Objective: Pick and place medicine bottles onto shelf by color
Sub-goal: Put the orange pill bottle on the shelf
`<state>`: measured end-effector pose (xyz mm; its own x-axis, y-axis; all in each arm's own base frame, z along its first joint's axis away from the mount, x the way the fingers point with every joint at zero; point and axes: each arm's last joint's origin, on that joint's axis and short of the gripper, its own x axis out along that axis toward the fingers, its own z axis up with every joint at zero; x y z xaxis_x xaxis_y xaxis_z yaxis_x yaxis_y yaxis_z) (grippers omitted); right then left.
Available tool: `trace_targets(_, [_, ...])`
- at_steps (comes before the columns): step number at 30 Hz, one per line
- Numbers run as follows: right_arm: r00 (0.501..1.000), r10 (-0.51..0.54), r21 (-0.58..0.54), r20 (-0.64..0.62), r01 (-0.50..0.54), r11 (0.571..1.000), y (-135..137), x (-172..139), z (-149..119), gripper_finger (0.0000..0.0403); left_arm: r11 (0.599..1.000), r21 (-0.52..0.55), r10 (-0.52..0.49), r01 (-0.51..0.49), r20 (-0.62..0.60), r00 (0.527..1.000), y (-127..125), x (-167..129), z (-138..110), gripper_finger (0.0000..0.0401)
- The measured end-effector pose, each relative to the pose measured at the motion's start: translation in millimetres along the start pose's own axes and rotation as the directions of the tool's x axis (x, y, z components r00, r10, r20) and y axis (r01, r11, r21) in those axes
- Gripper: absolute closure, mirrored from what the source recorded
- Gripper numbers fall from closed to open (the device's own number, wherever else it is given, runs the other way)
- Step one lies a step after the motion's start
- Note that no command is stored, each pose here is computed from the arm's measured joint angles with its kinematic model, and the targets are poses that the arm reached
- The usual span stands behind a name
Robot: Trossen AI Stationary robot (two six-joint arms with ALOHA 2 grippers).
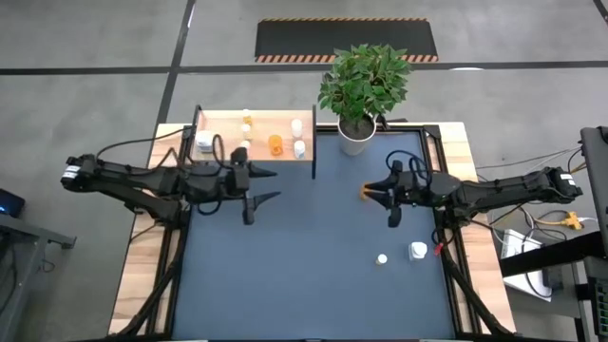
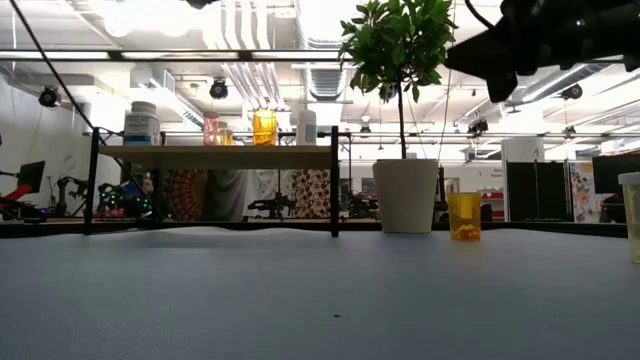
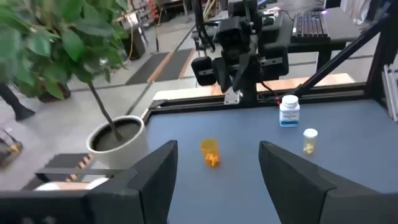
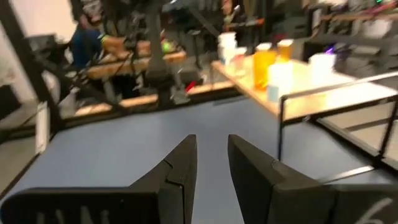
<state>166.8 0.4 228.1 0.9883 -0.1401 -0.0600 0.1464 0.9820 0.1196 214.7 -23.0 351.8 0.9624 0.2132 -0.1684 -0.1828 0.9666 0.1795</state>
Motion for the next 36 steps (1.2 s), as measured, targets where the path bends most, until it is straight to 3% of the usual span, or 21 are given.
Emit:
trace_targets(11, [0.964, -0.262, -0.075, 0.051, 0.265, 0.961, -1.1, 11.5, 34.4, 0.0321, 0.991, 0.133, 0.019, -0.029, 0.07, 0.997, 10.9, -28.9, -9.6, 0.0192])
trace_targets(15, [0.942, -0.335, -0.108, -0.023, 0.331, 0.938, 0.8, 23.5, 47.5, 0.0321, 0.985, 0.169, 0.025, -0.041, 0.096, 0.995, 13.3, -35.2, -11.0, 0.0192])
trace_targets(20, [0.896, -0.391, -0.107, -0.211, 0.377, 0.92, 2.5, 37.5, 58.8, 0.0321, 0.983, 0.174, 0.037, -0.059, 0.128, 0.991, 17.7, -46.5, -11.6, 0.0192])
trace_targets(25, [0.807, -0.422, -0.181, -0.412, 0.382, 0.906, 4.1, 49.1, 59.1, 0.0321, 0.984, 0.163, 0.042, -0.067, 0.152, 0.988, 21.2, -56.0, -13.0, 0.0192])
trace_targets(27, [0.757, -0.398, -0.261, -0.518, 0.304, 0.916, 5.5, 52.0, 56.1, 0.0321, 0.984, 0.163, 0.043, -0.068, 0.153, 0.987, 22.1, -58.8, -14.5, 0.0192])
trace_targets(31, [0.61, -0.356, -0.346, -0.708, 0.14, 0.928, 7.1, 55.4, 44.0, 0.0321, 0.985, 0.159, 0.044, -0.07, 0.16, 0.986, 23.3, -61.7, -14.1, 0.0192])
trace_targets(34, [0.524, -0.358, -0.376, -0.773, 0.075, 0.923, 7.0, 60.1, 32.7, 0.0321, 0.985, 0.16, 0.044, -0.07, 0.159, 0.986, 23.3, -61.7, -14.2, 0.0192])
trace_targets(36, [0.495, -0.363, -0.39, -0.79, 0.052, 0.919, 6.9, 65.6, 25.2, 0.0321, 0.985, 0.161, 0.043, -0.069, 0.156, 0.987, 23.0, -60.9, -14.4, 0.0192])
